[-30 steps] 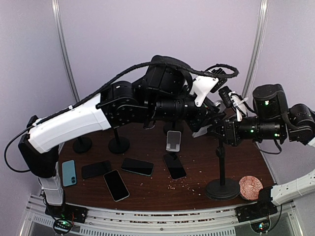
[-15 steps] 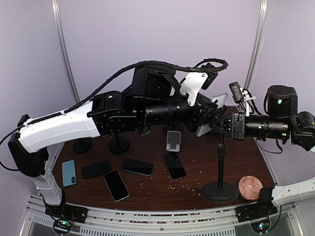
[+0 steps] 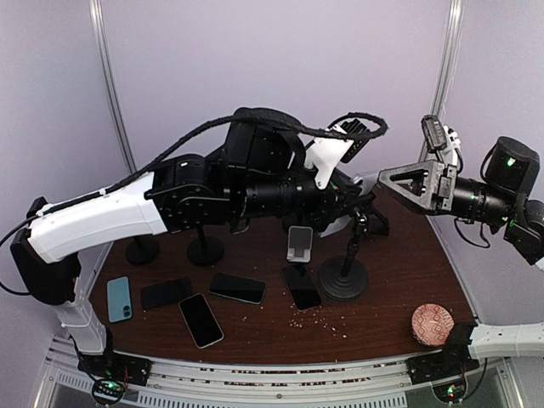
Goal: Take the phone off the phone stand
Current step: Pass from the right arm to the left, then pass from the left arm to the right
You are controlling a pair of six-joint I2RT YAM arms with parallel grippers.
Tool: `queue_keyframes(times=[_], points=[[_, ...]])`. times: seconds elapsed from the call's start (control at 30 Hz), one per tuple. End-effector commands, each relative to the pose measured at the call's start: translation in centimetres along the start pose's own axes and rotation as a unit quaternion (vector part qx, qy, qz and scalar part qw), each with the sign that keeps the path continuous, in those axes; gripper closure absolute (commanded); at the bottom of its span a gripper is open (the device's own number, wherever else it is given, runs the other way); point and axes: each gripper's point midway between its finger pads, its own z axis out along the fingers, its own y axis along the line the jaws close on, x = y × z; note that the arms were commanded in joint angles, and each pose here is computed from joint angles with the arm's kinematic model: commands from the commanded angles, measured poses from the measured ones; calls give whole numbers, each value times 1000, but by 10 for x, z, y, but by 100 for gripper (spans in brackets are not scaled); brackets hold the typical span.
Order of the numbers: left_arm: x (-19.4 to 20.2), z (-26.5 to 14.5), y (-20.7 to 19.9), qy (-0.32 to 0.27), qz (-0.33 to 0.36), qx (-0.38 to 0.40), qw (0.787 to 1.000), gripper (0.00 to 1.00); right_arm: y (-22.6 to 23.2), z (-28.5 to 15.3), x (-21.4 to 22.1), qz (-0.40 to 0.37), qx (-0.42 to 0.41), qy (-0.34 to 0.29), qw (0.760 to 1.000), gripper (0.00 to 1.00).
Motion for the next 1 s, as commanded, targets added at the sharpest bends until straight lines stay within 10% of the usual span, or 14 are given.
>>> queue_keyframes(times=[0.0, 0.97], points=[[-86, -44, 14, -140, -24, -8, 990, 100, 22, -3, -6, 7, -61, 8, 998, 42], [-127, -71, 12, -215, 4, 13, 977, 100, -37, -10, 18, 272, -100, 71, 955, 28]])
